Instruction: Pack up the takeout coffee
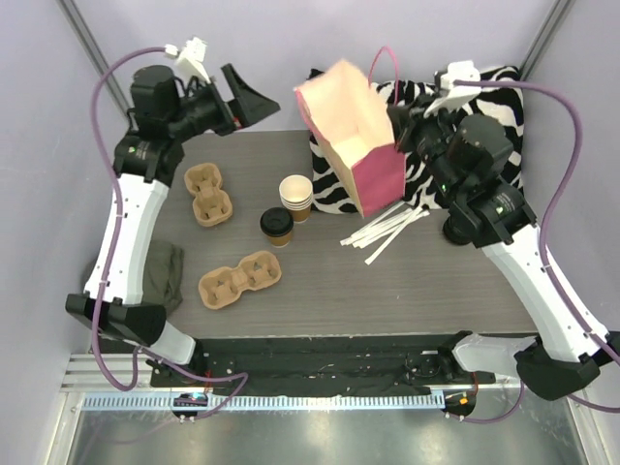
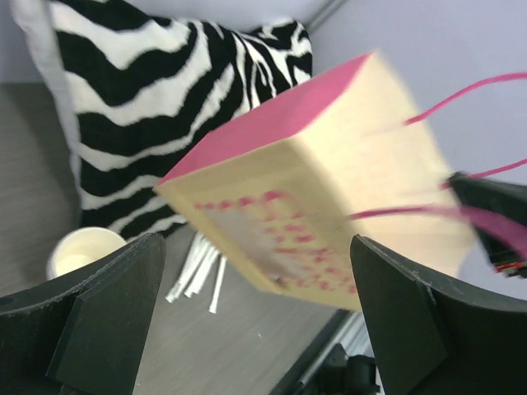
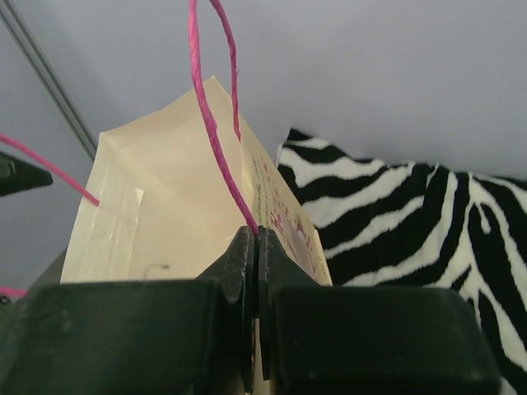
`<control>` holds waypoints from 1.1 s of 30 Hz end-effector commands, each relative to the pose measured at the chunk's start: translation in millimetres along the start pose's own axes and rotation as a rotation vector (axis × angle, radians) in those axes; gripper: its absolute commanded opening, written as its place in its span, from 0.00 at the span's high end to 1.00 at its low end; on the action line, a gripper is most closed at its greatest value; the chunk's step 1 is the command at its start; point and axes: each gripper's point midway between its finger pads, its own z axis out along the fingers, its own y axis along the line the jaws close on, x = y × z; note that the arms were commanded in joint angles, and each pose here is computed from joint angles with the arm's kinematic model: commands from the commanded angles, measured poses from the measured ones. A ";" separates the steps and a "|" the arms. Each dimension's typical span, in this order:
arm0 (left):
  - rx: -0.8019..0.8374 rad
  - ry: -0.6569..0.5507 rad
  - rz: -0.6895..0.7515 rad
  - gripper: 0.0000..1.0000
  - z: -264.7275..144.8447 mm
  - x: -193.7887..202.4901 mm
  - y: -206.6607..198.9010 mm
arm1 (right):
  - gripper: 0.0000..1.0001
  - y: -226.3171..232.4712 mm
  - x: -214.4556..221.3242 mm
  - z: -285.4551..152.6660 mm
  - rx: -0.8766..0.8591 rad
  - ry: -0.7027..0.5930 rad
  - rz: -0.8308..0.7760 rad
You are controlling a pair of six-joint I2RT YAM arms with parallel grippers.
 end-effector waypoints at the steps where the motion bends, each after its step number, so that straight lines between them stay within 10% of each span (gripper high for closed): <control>1: 0.064 0.025 -0.013 0.00 15.5 12.4 -21.4 | 0.99 -4.4 48.2 -34.0 0.010 0.148 0.020; 9: 0.066 0.223 -0.271 0.10 53.2 89.2 -13.6 | 0.99 -12.3 88.0 -63.7 0.023 0.231 0.027; 22: 0.006 0.389 -0.306 0.17 60.8 169.9 -8.3 | 0.99 -15.8 101.5 -77.4 0.047 0.256 0.056; 33: -0.007 0.424 -0.288 0.67 65.0 181.7 -4.4 | 0.99 4.0 98.1 -85.1 -0.063 0.260 0.103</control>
